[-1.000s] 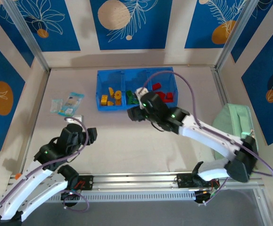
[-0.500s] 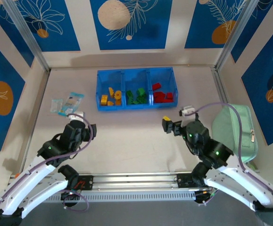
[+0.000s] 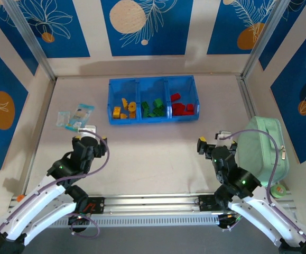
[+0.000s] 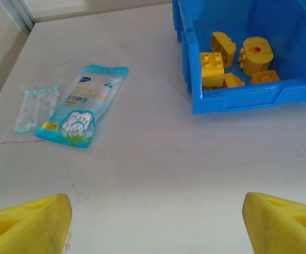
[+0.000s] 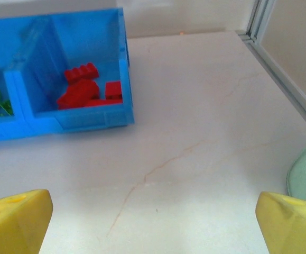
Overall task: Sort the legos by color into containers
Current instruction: Reset both arms
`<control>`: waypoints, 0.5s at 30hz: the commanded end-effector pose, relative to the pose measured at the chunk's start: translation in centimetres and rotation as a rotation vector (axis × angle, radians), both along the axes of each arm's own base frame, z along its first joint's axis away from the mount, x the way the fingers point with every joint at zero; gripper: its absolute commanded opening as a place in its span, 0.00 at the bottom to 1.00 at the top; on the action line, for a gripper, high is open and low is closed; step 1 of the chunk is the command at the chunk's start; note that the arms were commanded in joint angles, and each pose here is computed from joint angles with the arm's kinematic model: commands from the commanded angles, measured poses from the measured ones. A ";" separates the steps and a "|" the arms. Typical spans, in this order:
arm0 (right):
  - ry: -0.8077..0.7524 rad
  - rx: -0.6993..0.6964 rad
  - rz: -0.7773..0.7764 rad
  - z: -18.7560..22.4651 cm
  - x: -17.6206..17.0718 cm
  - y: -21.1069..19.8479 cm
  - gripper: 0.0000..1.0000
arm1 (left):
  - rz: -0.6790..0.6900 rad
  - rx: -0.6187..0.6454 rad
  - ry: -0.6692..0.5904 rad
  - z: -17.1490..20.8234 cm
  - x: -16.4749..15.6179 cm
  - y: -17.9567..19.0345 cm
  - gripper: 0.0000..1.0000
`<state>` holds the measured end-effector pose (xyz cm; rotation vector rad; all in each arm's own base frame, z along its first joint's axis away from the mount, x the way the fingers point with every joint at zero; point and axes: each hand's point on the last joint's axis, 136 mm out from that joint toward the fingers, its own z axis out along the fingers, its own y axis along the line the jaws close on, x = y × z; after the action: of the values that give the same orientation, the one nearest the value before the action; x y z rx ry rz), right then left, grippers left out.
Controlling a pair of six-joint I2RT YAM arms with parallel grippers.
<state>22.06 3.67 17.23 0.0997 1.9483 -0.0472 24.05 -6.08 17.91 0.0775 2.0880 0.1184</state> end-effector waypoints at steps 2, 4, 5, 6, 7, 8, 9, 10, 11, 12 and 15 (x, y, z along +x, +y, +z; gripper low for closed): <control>-0.026 -0.019 -0.029 0.0 0.6 -0.2 0.99 | 0.031 0.044 -0.070 0.3 0.8 0.5 0.84; -0.023 -0.031 -0.027 0.0 0.9 -0.3 0.99 | 0.053 0.068 -0.085 0.1 0.9 1.0 0.84; -0.023 -0.044 -0.023 0.0 1.0 -0.3 0.99 | 0.062 0.088 -0.091 0.1 1.0 1.2 0.84; -0.023 -0.062 -0.023 -0.1 1.1 -0.4 0.99 | 0.071 0.103 -0.104 0.1 1.1 1.4 0.84; -0.023 -0.075 -0.025 -0.3 1.1 -0.5 0.99 | 0.076 0.119 -0.110 0.0 1.2 1.6 0.84; -0.023 -0.081 -0.029 -0.5 1.2 -0.6 0.99 | 0.083 0.134 -0.120 0.0 1.2 1.8 0.84; -0.021 -0.086 -0.026 -0.7 1.2 -0.6 0.99 | 0.086 0.150 -0.127 -0.1 1.3 1.9 0.84; -0.020 -0.089 -0.029 -0.7 1.2 -0.6 0.99 | 0.088 0.160 -0.134 -0.1 1.3 2.0 0.85; -0.017 -0.094 -0.032 -0.9 1.2 -0.7 0.99 | 0.091 0.169 -0.137 -0.2 1.4 2.1 0.85; -0.015 -0.097 -0.034 -1.0 1.2 -0.8 0.99 | 0.095 0.177 -0.141 -0.4 1.4 2.2 0.85; -0.006 -0.105 -0.033 -1.5 1.2 -0.8 0.99 | 0.108 0.189 -0.152 -0.4 1.4 2.5 0.85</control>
<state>23.00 3.23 15.49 0.0466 1.9629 -0.1488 25.14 -4.11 16.48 0.0918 1.9822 0.3307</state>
